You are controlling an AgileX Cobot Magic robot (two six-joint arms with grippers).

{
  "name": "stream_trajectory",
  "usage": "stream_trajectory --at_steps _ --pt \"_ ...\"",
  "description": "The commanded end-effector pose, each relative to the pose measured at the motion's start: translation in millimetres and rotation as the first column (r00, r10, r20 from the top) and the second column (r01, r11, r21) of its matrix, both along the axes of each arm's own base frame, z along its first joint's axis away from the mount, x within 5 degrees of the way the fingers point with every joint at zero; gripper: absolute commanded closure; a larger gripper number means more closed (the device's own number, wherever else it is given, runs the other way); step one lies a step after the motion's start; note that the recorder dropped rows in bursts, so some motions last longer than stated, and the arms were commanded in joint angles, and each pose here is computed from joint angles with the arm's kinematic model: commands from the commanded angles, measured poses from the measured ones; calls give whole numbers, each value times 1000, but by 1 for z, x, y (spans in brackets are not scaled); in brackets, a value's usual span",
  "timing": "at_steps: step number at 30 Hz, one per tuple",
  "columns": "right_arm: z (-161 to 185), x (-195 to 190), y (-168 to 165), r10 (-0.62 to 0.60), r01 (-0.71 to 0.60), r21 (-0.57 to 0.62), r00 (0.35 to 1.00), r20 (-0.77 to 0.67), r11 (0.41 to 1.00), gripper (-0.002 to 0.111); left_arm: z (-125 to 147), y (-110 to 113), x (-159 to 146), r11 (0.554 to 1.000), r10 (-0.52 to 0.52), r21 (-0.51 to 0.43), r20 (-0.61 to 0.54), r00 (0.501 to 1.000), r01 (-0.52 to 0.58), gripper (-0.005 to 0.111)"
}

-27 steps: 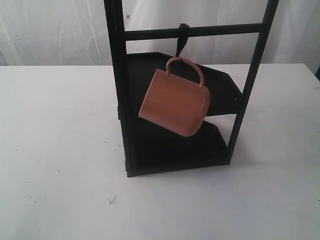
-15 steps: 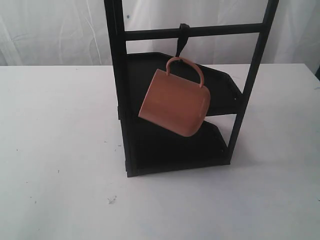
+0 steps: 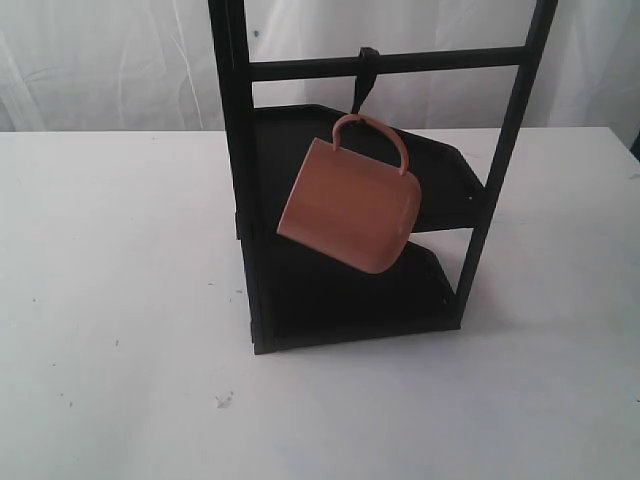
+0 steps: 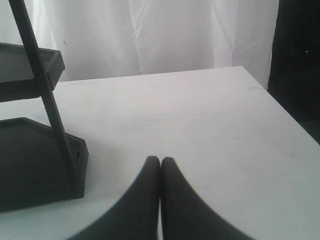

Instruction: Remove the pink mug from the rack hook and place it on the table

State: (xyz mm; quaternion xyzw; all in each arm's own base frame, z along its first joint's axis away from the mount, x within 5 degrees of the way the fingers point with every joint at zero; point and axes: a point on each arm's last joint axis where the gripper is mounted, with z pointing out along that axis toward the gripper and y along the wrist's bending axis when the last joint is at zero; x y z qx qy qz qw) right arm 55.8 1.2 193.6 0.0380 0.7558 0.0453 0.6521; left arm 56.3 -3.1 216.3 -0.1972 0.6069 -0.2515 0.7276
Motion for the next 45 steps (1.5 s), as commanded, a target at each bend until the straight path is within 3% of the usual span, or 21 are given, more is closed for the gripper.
stream_trajectory --at_steps 1,5,11,16,21,24,29,32,40,45 --pt "-1 0 0 -5 5 -5 1000 11 1000 108 18 -15 -2 982 -154 110 7 988 153 107" --pt "-1 0 0 -5 5 -5 1000 11 1000 108 36 -22 1 960 -226 159 -41 973 230 107" --pt "-1 0 0 -5 5 -5 1000 11 1000 108 62 -35 16 884 -345 288 -133 929 369 107" --pt "0 0 0 -5 5 -5 1000 13 1000 108 74 -44 39 796 -435 339 -256 863 502 107" --pt "0 0 0 -5 5 -2 1000 13 1000 108 68 -52 62 659 -519 415 -353 778 627 106" --pt "0 0 0 -5 5 -2 1000 13 1000 108 61 -54 73 617 -541 410 -399 741 671 97" --pt "0 0 0 -5 5 -2 1000 13 1000 108 59 -58 86 586 -599 416 -356 717 695 60" --pt "0 0 0 -5 5 -2 1000 13 1000 108 60 -60 91 581 -633 419 -307 711 698 47" --pt "0 0 0 -5 5 -5 1000 13 1000 108 54 -74 96 491 -700 459 -299 649 741 46" --pt "0 0 0 -5 5 -5 1000 13 1000 108 53 -83 102 497 -694 484 -277 665 721 46"
